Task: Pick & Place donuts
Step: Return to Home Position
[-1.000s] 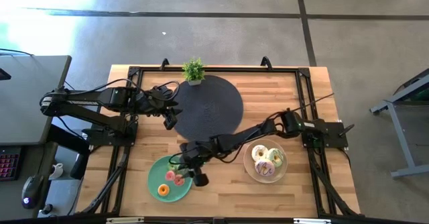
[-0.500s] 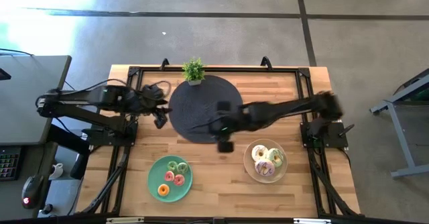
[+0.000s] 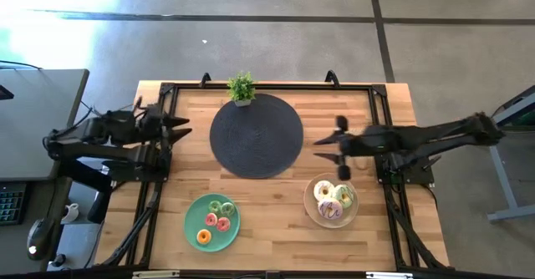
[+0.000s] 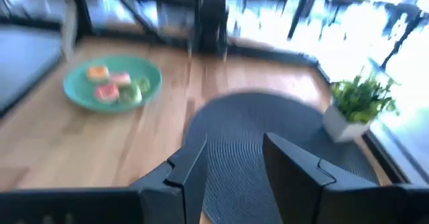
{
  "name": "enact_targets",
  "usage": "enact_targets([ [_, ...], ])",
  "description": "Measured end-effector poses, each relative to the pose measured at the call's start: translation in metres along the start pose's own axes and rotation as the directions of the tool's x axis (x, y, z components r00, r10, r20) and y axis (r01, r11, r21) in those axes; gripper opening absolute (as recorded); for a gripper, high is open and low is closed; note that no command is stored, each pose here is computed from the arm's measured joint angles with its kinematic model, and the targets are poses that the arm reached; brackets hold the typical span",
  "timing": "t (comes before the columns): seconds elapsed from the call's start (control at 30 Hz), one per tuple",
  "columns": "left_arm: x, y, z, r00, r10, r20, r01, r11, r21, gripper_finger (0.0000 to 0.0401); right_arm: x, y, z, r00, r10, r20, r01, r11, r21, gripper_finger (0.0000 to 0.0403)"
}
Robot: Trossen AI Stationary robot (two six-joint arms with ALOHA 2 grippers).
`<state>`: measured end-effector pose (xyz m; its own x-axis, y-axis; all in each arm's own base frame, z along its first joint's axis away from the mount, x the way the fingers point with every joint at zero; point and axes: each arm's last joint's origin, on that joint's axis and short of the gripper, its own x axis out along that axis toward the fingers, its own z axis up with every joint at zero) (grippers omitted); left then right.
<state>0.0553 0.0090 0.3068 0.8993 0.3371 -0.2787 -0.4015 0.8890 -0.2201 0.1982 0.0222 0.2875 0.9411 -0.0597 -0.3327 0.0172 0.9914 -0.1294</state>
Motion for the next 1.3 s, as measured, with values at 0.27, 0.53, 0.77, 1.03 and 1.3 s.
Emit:
enact_targets([
  [0.27,0.004,0.013,-0.043,0.975,-0.076,0.210,0.070,0.997,0.039,0.0177,-0.048,-0.007,-0.069,0.944,-0.055,0.327,0.035,0.997,0.065,0.0140],
  [0.53,0.037,0.009,-0.070,0.956,-0.099,0.277,0.063,0.989,0.135,0.0177,-0.060,-0.006,-0.113,0.902,-0.075,0.426,0.061,0.997,0.047,0.0140],
  [0.77,0.061,0.008,-0.099,0.927,-0.181,0.329,0.138,0.979,0.151,0.0177,-0.065,-0.006,-0.122,0.881,-0.061,0.470,0.049,0.998,0.038,0.0140],
  [1.03,0.072,0.009,-0.117,0.929,-0.205,0.309,0.168,0.975,0.143,0.0177,-0.061,-0.004,-0.131,0.926,-0.045,0.376,0.023,0.998,0.062,0.0140],
  [1.3,0.073,0.010,-0.119,0.936,-0.192,0.297,0.157,0.978,0.135,0.0177,-0.061,-0.004,-0.131,0.926,-0.044,0.375,0.013,0.996,0.087,0.0140],
])
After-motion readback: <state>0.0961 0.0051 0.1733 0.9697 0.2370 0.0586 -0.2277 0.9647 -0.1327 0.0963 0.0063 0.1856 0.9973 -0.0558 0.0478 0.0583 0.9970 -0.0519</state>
